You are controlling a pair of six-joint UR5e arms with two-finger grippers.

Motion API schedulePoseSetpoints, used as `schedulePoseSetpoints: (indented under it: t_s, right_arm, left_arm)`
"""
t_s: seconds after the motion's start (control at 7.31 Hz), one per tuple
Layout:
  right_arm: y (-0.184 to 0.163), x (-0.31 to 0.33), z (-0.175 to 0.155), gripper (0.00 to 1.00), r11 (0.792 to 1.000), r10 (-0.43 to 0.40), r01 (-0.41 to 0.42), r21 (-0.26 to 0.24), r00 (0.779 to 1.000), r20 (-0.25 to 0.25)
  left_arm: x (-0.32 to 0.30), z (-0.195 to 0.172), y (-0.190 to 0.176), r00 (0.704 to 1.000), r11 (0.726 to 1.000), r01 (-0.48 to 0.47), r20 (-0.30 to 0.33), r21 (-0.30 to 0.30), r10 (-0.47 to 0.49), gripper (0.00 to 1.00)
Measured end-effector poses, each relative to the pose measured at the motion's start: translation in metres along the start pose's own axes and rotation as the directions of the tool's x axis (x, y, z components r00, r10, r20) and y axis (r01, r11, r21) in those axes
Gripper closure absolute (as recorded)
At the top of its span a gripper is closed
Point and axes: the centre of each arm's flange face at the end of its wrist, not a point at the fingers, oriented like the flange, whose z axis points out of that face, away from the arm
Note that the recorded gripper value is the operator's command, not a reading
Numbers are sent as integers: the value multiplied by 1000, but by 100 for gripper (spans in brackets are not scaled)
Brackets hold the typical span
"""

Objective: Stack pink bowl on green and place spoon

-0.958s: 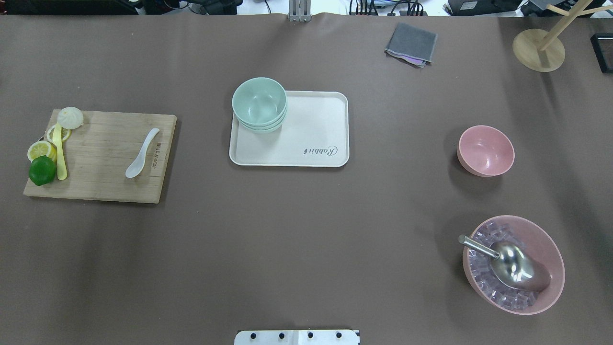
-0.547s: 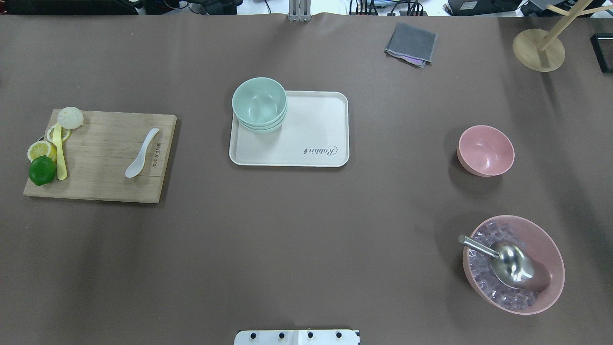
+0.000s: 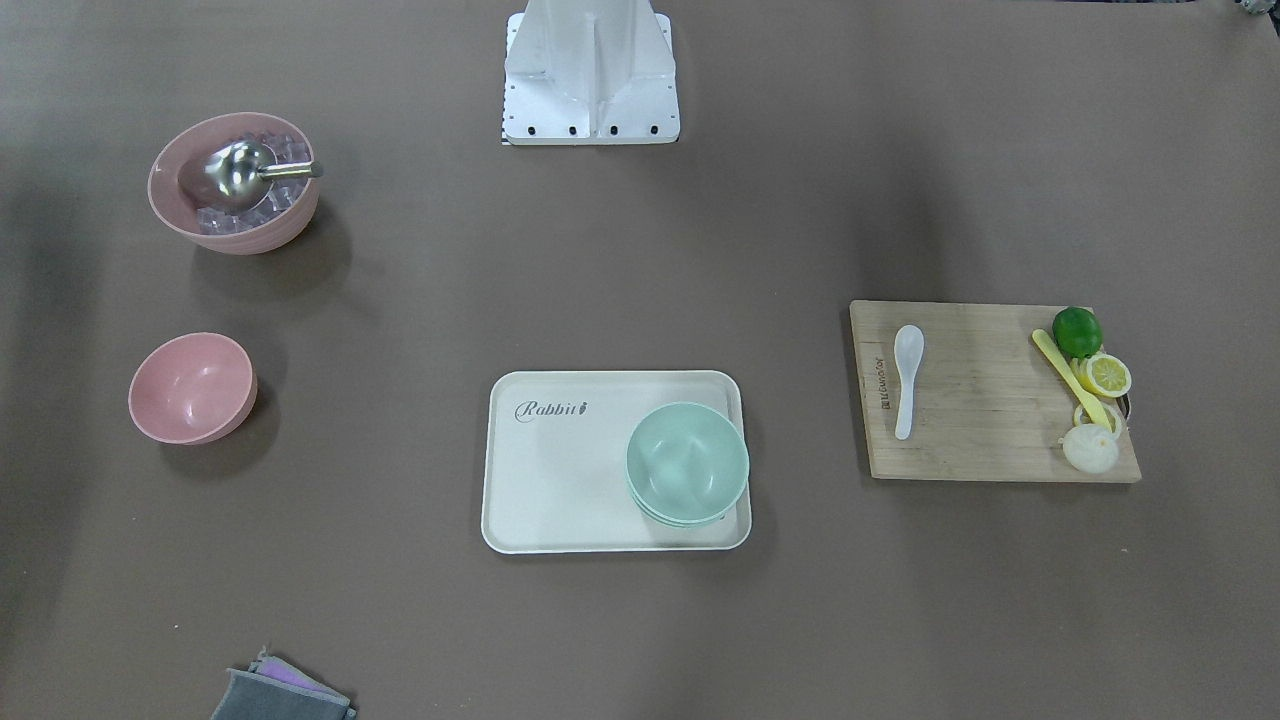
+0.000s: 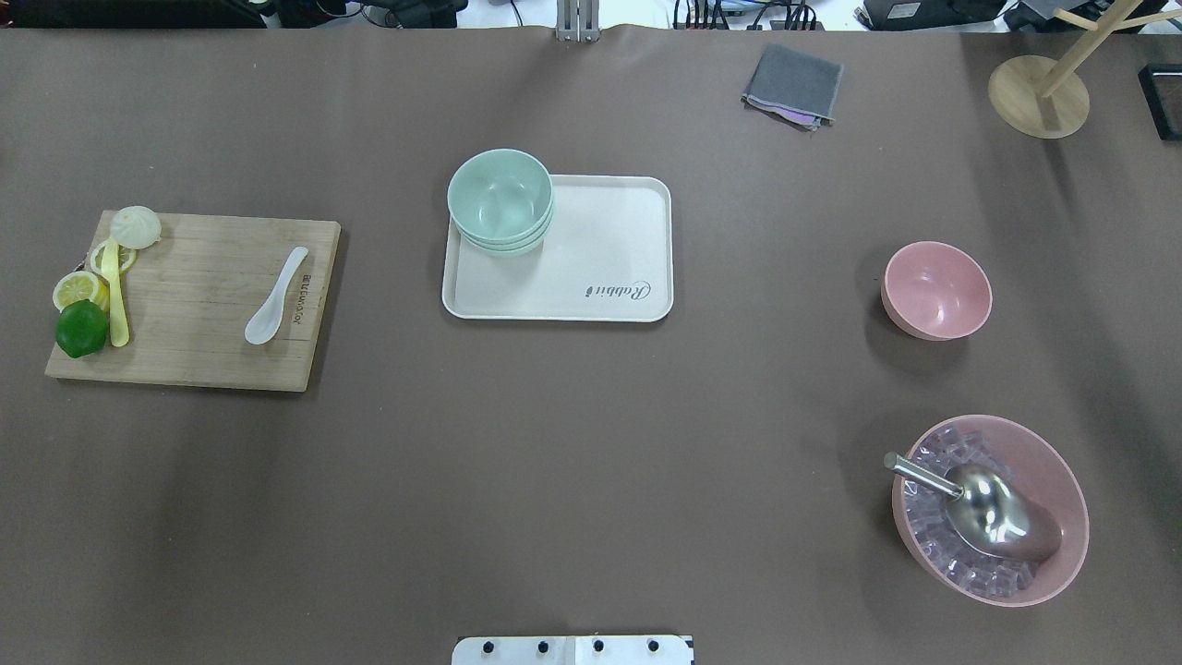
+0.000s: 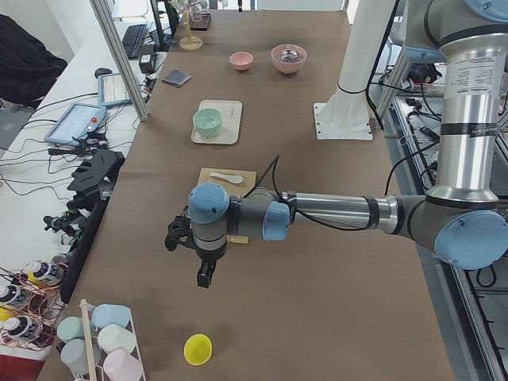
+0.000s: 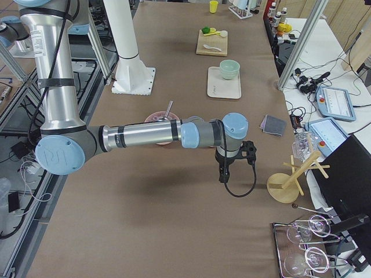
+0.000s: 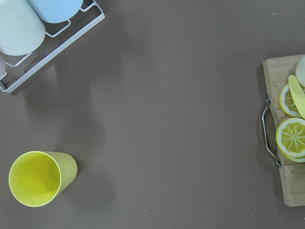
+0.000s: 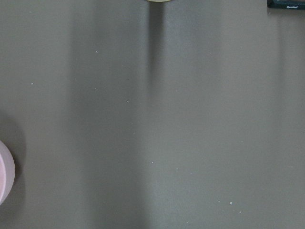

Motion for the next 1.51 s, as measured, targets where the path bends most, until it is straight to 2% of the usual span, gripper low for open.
schedulePoseSetpoints:
  t_s: [0.68, 1.09, 1.51]
  right_arm:
    - [-9, -8, -7, 0, 1000, -9, 9, 15, 1000, 4]
    - [-14, -17, -15, 0, 999, -10, 10, 31, 1000, 5]
    - [-33, -44, -20, 0, 999, -7, 7, 44, 1000, 7]
  left_arm:
    - [7, -8, -8, 1000, 1000, 0, 1, 17, 0, 2]
    - [24, -26, -19, 1000, 998, 27, 1, 55, -27, 2]
    - [107, -34, -63, 999, 996, 34, -40, 77, -31, 2]
